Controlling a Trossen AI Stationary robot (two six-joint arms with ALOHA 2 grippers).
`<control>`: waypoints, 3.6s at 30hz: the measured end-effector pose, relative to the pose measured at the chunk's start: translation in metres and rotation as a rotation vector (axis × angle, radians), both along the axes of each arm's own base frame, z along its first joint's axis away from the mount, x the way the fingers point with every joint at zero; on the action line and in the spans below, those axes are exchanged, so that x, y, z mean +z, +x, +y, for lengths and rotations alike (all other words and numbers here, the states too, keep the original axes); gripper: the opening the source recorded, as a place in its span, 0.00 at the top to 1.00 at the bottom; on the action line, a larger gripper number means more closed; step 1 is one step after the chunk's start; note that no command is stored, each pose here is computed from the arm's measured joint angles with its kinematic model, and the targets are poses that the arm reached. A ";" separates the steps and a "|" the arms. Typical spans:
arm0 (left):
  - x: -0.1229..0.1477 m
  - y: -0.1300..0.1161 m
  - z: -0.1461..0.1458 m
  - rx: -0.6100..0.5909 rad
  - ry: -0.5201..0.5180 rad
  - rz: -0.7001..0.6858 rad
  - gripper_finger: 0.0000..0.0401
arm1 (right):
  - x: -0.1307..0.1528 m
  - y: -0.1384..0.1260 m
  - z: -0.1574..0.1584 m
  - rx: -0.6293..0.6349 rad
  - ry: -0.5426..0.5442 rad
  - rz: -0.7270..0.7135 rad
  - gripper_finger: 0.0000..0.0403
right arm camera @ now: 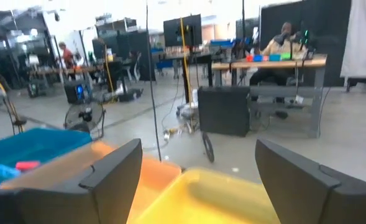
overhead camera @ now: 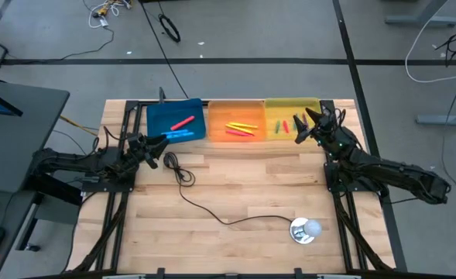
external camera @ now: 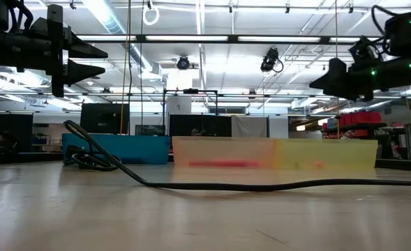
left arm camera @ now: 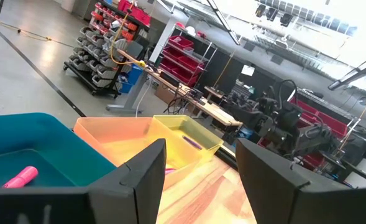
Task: Pick & Place Markers
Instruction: Return to Home Position
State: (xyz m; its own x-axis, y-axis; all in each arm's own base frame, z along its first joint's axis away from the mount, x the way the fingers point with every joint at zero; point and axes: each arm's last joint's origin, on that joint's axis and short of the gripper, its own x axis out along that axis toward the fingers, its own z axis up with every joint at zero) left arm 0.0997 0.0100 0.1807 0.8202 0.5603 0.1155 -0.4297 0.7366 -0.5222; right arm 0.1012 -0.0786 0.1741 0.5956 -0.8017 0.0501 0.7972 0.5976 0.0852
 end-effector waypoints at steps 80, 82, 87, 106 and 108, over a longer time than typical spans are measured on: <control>0.000 0.000 0.000 0.000 0.000 0.000 0.50 | -0.001 -0.027 0.017 0.014 0.032 -0.044 0.22; 0.000 0.000 0.000 0.000 0.000 0.000 0.50 | -0.001 -0.027 0.017 0.014 0.031 -0.044 0.22; 0.000 0.000 0.000 0.000 0.000 0.000 0.50 | -0.001 -0.027 0.017 0.014 0.031 -0.044 0.22; 0.000 0.000 0.000 0.000 0.000 0.000 0.50 | -0.001 -0.027 0.017 0.013 0.031 -0.044 0.22; 0.000 0.000 0.000 0.000 0.000 -0.001 0.50 | -0.001 -0.027 0.017 0.014 0.031 -0.044 0.22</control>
State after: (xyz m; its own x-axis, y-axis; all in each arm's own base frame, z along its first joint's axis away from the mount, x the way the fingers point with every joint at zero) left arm 0.0996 0.0100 0.1808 0.8201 0.5604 0.1161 -0.4294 0.7367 -0.5224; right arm 0.0745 -0.0619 0.1734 0.6043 -0.7951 0.0514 0.7842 0.6049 0.1384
